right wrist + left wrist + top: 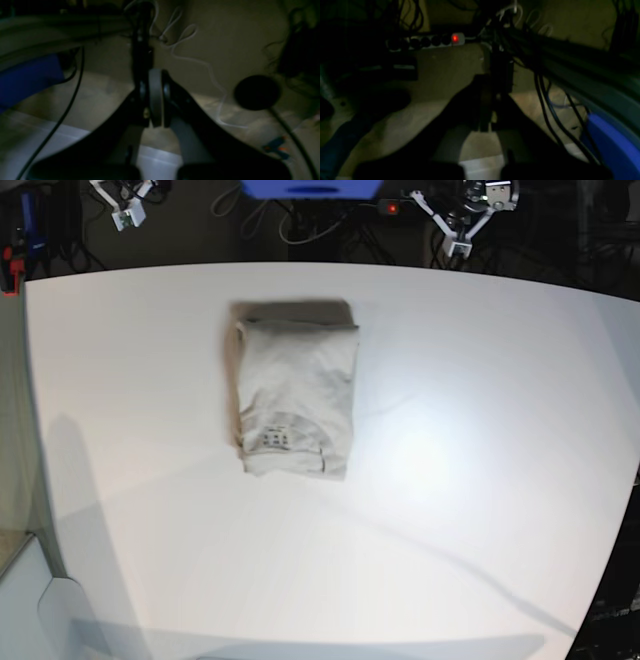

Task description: Layout the t-shirt on the table in an organized manner, then fold the t-shirt properly

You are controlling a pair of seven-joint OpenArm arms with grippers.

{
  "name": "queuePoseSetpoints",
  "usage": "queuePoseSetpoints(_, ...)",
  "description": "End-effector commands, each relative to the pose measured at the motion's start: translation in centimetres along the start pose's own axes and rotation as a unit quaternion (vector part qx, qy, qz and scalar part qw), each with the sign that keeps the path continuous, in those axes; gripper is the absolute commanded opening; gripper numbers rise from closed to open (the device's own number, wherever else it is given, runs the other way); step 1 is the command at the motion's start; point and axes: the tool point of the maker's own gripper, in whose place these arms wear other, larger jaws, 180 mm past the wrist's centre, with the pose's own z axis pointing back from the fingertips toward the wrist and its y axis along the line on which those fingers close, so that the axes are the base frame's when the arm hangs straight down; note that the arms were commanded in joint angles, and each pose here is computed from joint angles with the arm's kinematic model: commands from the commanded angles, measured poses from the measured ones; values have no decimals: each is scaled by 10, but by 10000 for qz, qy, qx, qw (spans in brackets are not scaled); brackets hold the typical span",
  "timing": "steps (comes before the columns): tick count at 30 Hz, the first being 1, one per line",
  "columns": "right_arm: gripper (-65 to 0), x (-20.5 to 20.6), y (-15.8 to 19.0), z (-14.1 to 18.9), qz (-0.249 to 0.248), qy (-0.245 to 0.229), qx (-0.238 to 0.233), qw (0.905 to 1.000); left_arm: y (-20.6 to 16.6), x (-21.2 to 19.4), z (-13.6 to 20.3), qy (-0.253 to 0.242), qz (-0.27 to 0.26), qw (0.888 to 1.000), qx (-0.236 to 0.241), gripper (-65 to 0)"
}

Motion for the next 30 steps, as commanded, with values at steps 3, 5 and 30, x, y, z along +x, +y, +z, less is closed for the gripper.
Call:
queuePoseSetpoints(3,-650,-17,17,-22,-310,-53,368,9988,1,-20,-13,119,138,9997,-151,-649)
queuePoseSetpoints(5,-650,-29,27,-39,-610,-62,560,9965,5,-28,-23,177,257,9995,-108,-649)
queuePoseSetpoints(30,-650,-73,0,-120,-210,-77,-1491,9886,31,-16,-54,-327,920,9821,1608,-649)
